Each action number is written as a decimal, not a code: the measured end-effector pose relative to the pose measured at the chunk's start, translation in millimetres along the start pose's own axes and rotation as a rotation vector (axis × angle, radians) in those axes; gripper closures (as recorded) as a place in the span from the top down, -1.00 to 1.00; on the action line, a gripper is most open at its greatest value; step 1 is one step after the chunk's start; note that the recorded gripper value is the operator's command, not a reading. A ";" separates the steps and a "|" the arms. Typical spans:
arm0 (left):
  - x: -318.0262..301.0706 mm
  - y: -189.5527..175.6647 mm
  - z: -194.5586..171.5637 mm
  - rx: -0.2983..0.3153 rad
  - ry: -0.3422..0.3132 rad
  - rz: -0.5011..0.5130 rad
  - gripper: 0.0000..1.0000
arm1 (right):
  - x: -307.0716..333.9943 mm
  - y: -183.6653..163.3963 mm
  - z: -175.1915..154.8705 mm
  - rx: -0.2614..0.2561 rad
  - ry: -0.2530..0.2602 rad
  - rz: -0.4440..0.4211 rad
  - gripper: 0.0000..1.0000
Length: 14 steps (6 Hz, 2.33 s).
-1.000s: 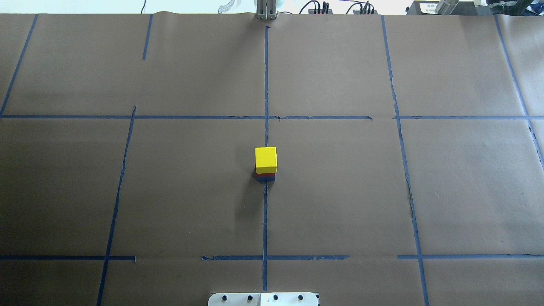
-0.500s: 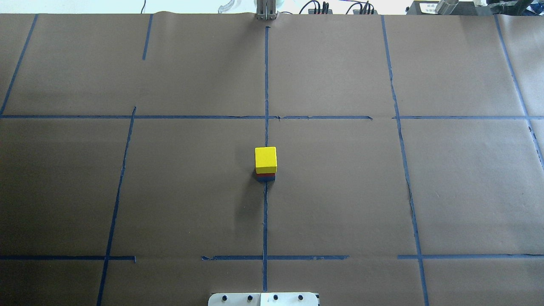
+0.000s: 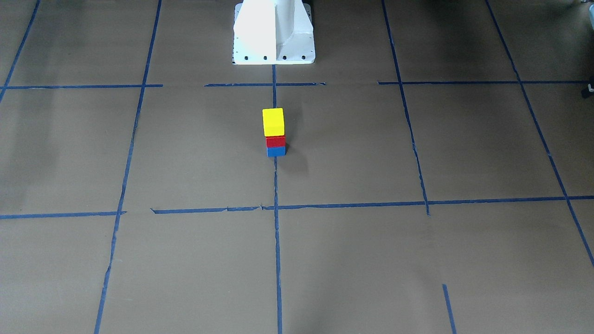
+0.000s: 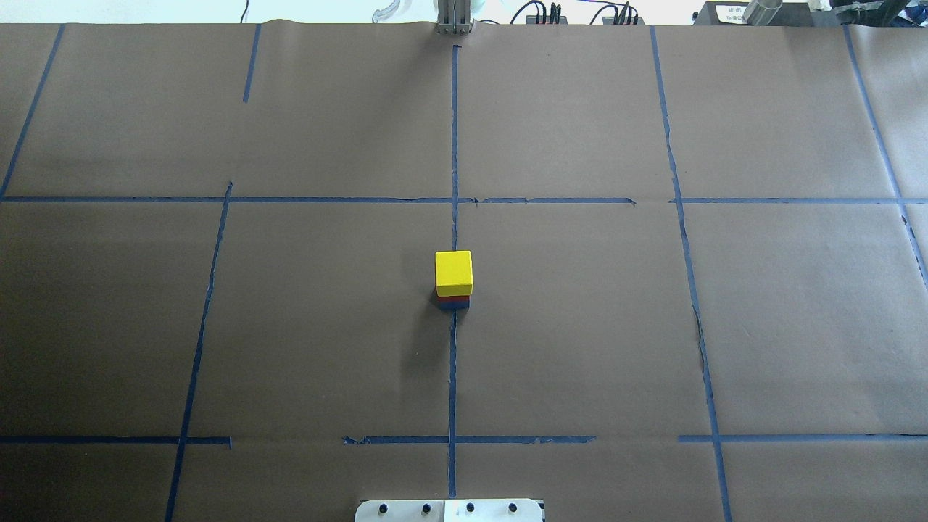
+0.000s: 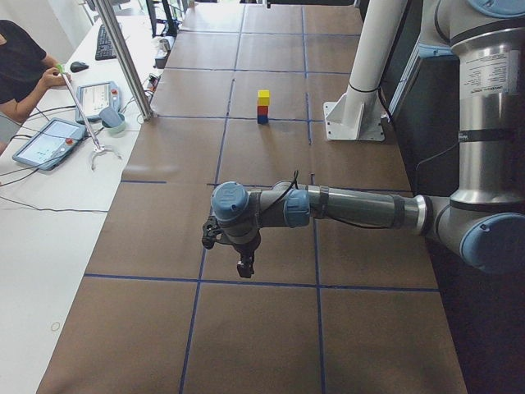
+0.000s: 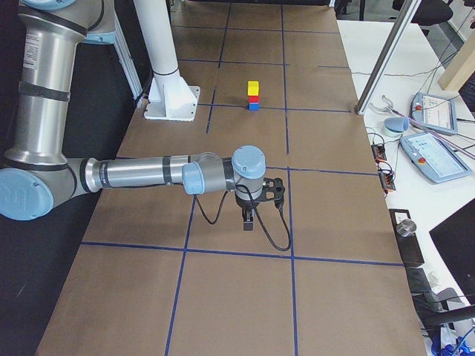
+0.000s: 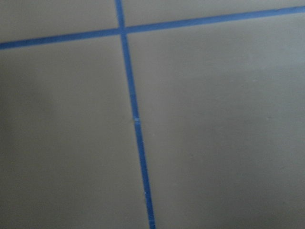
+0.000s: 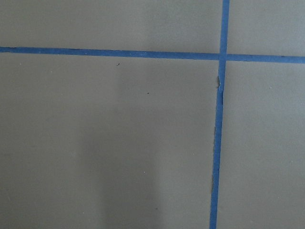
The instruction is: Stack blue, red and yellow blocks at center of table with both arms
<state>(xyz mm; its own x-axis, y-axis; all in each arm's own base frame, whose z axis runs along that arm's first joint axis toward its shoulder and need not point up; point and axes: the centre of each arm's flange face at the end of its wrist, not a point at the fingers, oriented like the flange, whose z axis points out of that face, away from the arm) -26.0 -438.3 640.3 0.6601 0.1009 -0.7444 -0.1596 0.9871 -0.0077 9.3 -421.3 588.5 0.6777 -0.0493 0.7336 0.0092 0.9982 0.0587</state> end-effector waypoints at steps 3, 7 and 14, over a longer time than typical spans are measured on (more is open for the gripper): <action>-10.6 0.7 9.2 0.011 0.001 0.010 1.00 | -3.4 3.5 -2.7 -0.003 0.003 -0.051 1.00; -14.1 11.0 11.4 0.010 -0.009 -0.001 1.00 | 0.7 14.0 6.4 -0.028 0.006 -0.063 1.00; -20.8 14.6 17.6 -0.001 -0.005 -0.016 1.00 | 34.4 25.4 -12.4 -0.014 0.048 0.000 1.00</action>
<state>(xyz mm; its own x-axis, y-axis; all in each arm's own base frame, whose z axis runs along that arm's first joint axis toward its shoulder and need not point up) -29.2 -423.8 667.4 0.6662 0.0861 -0.7408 -0.1503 0.9884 -0.0202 41.9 -397.2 606.8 0.7123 -0.0477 0.7002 0.0189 0.9986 0.0488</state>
